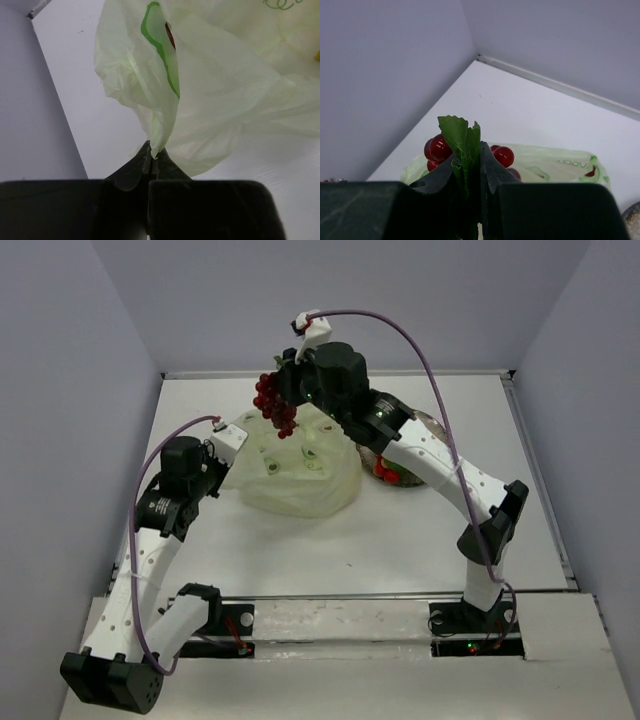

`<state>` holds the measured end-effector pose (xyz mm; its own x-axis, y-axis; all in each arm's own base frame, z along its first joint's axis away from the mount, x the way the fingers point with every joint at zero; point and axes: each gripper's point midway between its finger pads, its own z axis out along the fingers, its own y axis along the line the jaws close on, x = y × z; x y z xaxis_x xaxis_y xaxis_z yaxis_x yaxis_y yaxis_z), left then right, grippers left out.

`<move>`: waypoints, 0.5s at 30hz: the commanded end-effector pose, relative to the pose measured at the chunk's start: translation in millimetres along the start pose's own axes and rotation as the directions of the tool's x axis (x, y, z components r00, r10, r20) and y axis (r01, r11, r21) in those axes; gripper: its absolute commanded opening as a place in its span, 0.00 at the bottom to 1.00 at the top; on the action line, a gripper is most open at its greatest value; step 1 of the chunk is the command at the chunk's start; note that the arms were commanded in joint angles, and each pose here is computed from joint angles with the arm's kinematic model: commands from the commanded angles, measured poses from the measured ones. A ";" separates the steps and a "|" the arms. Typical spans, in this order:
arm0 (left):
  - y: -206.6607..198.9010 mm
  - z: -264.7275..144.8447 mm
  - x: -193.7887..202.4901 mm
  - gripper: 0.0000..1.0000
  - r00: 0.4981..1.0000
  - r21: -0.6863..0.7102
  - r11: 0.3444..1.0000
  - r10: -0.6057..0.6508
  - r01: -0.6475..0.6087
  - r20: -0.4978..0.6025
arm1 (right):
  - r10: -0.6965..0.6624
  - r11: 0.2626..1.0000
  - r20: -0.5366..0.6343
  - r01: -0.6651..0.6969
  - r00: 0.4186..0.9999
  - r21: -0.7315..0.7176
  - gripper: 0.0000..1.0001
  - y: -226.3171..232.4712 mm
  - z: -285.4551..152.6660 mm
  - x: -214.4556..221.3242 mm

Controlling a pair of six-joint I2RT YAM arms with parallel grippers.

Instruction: Take the fake fruits out of the plastic bag

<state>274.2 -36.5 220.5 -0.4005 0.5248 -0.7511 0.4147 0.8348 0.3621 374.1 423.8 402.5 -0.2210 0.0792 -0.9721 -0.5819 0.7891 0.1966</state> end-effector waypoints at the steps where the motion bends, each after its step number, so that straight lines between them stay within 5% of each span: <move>1: 24.0 -5.6 -18.4 0.00 0.999 -0.112 0.993 -0.035 0.038 0.034 | 0.080 0.997 0.247 -0.078 0.966 -0.019 0.01 -20.0 -30.2 -111.3; 7: 27.1 -3.5 -14.4 0.00 1.000 -0.131 0.991 -0.021 0.023 0.018 | 0.119 0.991 0.459 -0.133 0.880 -0.002 0.01 -67.4 -96.7 -210.5; 11: 28.2 -3.5 -14.0 0.00 1.000 -0.137 0.990 -0.018 0.020 0.017 | 0.014 0.956 0.439 -0.141 0.898 0.257 0.01 -135.5 -117.6 -192.3; 15: 29.1 -5.2 -15.8 0.00 1.000 -0.140 0.990 -0.018 0.021 0.023 | -0.063 0.836 0.281 -0.103 0.957 0.539 0.01 -215.8 -125.3 -133.1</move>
<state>282.6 -19.6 224.2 -0.4348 0.5195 -0.7356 0.3266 0.8522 0.4088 415.0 218.1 542.5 0.0698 0.3008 -0.9511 -0.2698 0.9236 0.2723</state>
